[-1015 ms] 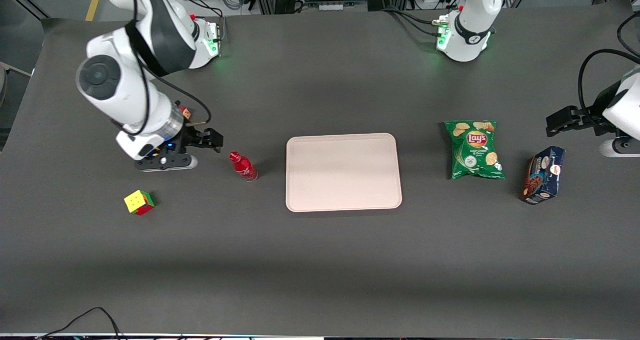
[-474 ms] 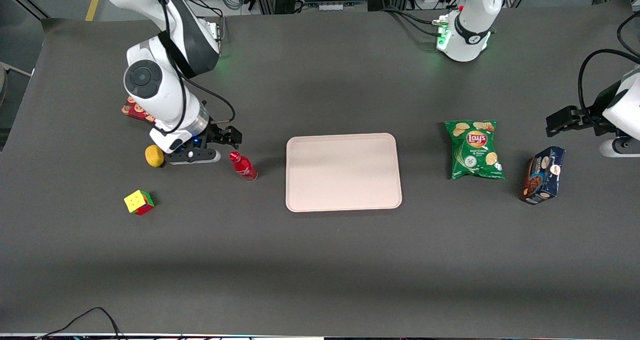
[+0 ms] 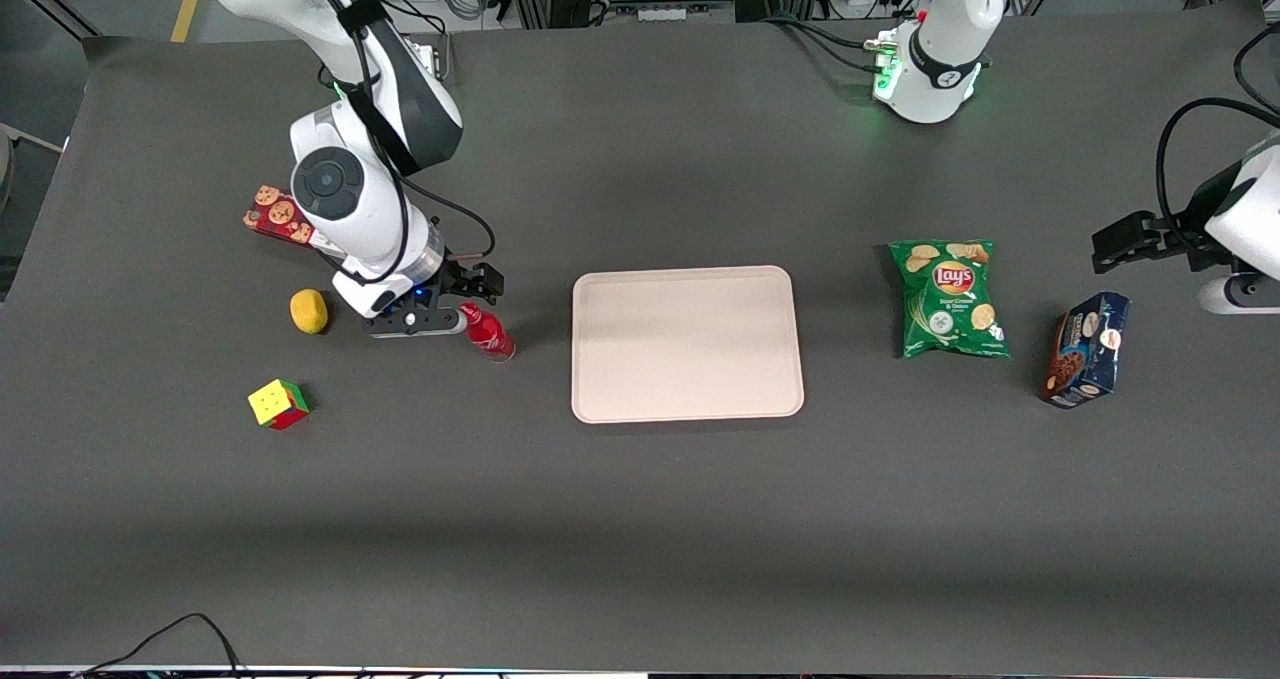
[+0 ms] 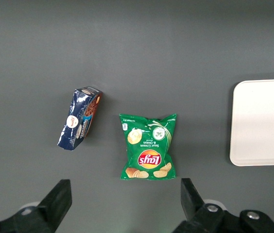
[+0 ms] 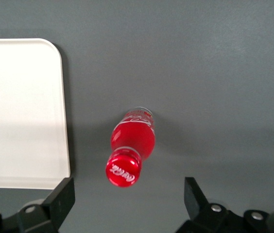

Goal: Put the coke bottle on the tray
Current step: 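Lower the open right gripper around the bottle's middle and close it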

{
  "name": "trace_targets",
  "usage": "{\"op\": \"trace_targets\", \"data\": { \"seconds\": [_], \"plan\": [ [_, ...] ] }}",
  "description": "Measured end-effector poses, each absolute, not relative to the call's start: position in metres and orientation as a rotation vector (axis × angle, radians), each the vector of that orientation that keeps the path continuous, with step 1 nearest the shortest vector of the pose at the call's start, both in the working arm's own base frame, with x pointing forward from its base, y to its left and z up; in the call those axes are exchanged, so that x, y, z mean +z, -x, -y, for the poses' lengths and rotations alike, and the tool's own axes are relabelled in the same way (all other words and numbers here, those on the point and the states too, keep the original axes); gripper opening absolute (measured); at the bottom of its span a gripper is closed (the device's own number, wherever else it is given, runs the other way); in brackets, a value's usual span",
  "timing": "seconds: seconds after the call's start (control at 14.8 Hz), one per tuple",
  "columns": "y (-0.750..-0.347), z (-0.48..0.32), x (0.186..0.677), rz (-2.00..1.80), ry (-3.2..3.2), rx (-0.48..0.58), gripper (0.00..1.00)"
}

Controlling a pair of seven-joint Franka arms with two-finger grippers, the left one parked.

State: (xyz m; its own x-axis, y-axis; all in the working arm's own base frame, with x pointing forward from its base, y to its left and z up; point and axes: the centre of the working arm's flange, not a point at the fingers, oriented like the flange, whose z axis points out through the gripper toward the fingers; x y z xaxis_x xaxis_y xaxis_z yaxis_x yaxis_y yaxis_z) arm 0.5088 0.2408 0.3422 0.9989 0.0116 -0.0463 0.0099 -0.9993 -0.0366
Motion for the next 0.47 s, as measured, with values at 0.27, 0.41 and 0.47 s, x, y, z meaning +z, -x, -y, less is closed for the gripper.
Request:
{"op": "trace_targets", "data": {
  "seconds": [0.27, 0.41, 0.47],
  "plan": [
    [-0.512, -0.242, 0.323, 0.014, 3.110, 0.085, 1.00],
    [-0.513, -0.242, 0.317, 0.010, 3.117, 0.083, 0.99],
    [-0.513, -0.242, 0.316, 0.011, 3.119, 0.079, 0.99]
  ]
}}
